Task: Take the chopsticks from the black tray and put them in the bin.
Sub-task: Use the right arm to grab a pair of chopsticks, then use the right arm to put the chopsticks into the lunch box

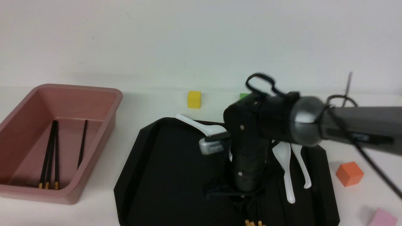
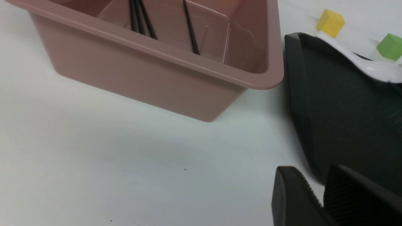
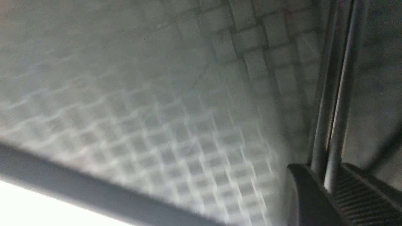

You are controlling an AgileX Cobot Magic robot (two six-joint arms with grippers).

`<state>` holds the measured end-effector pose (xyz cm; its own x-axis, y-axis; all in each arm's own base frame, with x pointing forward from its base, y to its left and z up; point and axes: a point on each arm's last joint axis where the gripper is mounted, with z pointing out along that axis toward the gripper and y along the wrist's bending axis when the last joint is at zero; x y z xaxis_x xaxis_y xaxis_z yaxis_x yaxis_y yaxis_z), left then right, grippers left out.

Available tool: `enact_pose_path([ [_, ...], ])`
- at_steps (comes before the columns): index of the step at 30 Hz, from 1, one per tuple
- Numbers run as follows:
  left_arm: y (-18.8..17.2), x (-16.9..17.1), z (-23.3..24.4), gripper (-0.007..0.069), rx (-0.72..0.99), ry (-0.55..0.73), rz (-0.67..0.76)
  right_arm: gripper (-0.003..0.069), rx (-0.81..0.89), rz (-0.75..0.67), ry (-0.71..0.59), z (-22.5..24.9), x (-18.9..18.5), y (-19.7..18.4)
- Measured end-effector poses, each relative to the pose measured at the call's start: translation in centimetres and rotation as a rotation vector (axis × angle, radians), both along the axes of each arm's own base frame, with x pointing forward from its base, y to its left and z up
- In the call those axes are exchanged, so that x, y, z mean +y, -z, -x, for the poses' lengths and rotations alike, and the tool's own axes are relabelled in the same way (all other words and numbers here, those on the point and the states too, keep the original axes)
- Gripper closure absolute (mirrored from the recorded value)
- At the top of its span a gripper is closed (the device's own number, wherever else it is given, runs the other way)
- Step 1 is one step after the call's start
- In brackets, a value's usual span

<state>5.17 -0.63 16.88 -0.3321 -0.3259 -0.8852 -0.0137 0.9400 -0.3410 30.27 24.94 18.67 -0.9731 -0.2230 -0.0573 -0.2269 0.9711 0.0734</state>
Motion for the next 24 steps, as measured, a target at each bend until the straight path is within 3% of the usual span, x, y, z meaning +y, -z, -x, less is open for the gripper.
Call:
enact_pose_path([
  [8, 0.0, 0.0, 0.0, 0.0444, 0.000, 0.000, 0.000, 0.0526, -0.099, -0.186, 0.021, 0.4, 0.6, -7.9],
  [12, 0.0, 0.0, 0.0, 0.0441, 0.000, 0.000, 0.000, 0.0526, -0.230, -0.476, -0.004, -0.5, 2.9, -12.8],
  [15, 0.0, 0.0, 0.0, 0.0439, 0.000, 0.000, 0.000, 0.0526, -0.350, -0.731, -0.106, -1.2, 6.0, -15.5],
  [18, 0.0, 0.0, 0.0, 0.0439, 0.000, 0.000, 0.000, 0.0526, -0.393, -0.927, -0.165, -1.8, 9.4, -16.1],
  [24, 0.0, 0.0, 0.0, 0.0439, 0.000, 0.000, 0.000, 0.0526, -0.453, -1.120, -0.203, -4.0, 15.3, -12.8],
])
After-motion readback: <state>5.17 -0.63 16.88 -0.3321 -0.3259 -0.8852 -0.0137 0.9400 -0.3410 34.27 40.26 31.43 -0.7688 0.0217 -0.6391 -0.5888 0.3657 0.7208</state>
